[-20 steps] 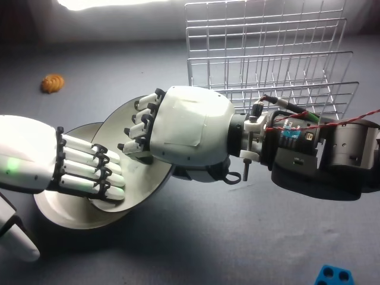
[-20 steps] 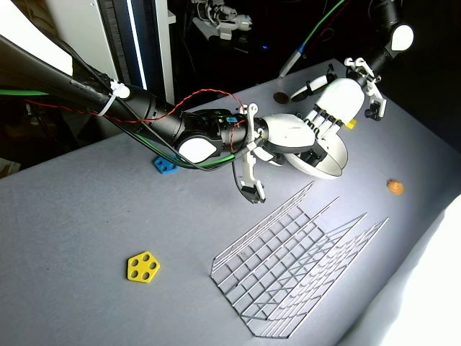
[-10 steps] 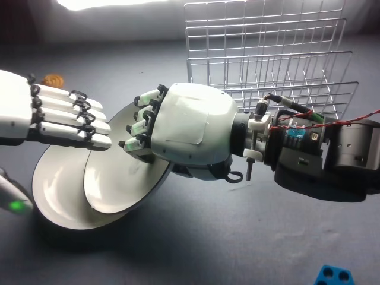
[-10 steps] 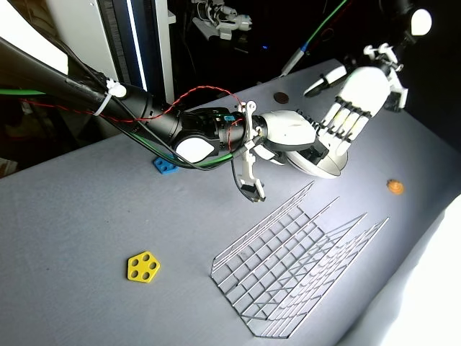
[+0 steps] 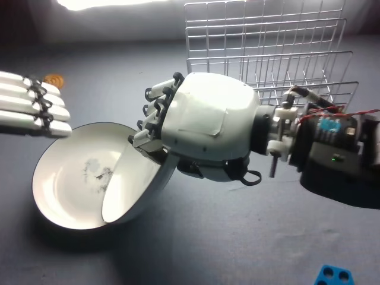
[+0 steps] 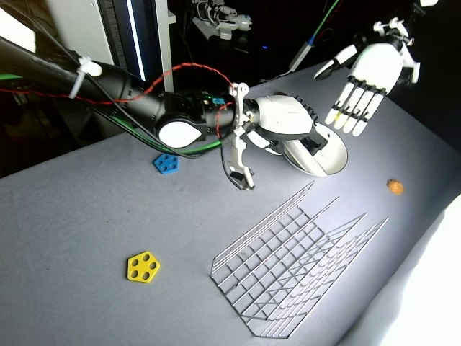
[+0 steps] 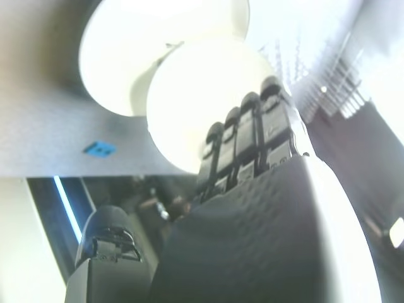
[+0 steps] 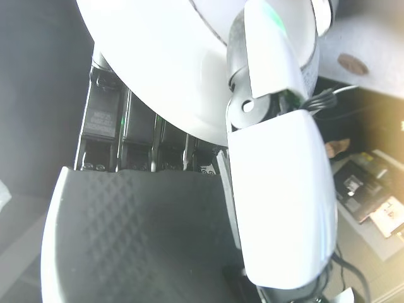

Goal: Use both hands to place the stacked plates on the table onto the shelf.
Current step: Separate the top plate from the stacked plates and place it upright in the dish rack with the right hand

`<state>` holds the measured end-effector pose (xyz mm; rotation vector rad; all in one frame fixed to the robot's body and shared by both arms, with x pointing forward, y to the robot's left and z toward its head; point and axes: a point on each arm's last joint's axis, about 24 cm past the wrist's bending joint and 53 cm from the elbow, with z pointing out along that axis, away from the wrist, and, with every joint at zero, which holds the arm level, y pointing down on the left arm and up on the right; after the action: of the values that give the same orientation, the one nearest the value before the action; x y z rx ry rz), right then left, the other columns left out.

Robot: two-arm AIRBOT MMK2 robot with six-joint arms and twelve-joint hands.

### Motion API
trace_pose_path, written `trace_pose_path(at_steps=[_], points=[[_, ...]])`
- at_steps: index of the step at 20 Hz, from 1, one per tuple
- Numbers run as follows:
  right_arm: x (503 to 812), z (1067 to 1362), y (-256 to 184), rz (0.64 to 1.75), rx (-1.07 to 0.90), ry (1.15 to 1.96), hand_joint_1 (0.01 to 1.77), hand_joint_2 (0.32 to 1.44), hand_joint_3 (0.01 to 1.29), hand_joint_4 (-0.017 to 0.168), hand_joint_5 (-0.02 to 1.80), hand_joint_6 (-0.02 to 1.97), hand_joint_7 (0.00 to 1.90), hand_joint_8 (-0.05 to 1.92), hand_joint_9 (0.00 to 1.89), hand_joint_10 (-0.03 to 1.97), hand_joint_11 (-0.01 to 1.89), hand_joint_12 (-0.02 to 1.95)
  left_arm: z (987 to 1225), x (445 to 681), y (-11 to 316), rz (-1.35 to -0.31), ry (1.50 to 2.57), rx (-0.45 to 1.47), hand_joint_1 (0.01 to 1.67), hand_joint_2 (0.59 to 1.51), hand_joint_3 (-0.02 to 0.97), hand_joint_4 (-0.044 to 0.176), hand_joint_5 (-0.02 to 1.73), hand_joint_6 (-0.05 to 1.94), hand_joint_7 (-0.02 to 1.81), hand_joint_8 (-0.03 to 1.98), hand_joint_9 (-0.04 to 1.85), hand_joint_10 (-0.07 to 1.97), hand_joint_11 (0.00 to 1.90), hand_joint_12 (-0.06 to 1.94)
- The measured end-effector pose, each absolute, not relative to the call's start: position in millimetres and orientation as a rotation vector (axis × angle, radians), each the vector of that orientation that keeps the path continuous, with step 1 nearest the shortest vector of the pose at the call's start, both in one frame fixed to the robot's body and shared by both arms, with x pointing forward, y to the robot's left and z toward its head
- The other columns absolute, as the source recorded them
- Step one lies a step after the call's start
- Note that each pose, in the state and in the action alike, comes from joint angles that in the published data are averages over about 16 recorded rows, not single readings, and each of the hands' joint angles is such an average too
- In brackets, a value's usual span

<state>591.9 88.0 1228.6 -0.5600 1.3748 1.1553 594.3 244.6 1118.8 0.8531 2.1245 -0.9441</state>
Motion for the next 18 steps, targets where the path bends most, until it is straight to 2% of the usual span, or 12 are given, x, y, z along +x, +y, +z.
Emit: trace_pose_path(at_steps=[7,18], points=[[579,1266,65,1.199,-0.468,1.398,1.28,1.06,0.01,0.002,0.79,1.26,0.89,1.08,0.77,1.33,0.59,1.40,1133,603,266,-0.873,2.119,0.816,0.02,1.110,0.005,0.000,0.02,0.01,0.02,0.00,0.02,0.01,0.02,0.01],[572,1318,25,1.332,-0.234,1.472,1.30,1.06,0.01,-0.002,0.79,1.28,0.90,1.11,0.77,1.33,0.60,1.41,1142,610,276,-0.851,2.118,0.790,0.02,1.112,0.005,0.001,0.02,0.02,0.03,0.00,0.02,0.01,0.02,0.01]])
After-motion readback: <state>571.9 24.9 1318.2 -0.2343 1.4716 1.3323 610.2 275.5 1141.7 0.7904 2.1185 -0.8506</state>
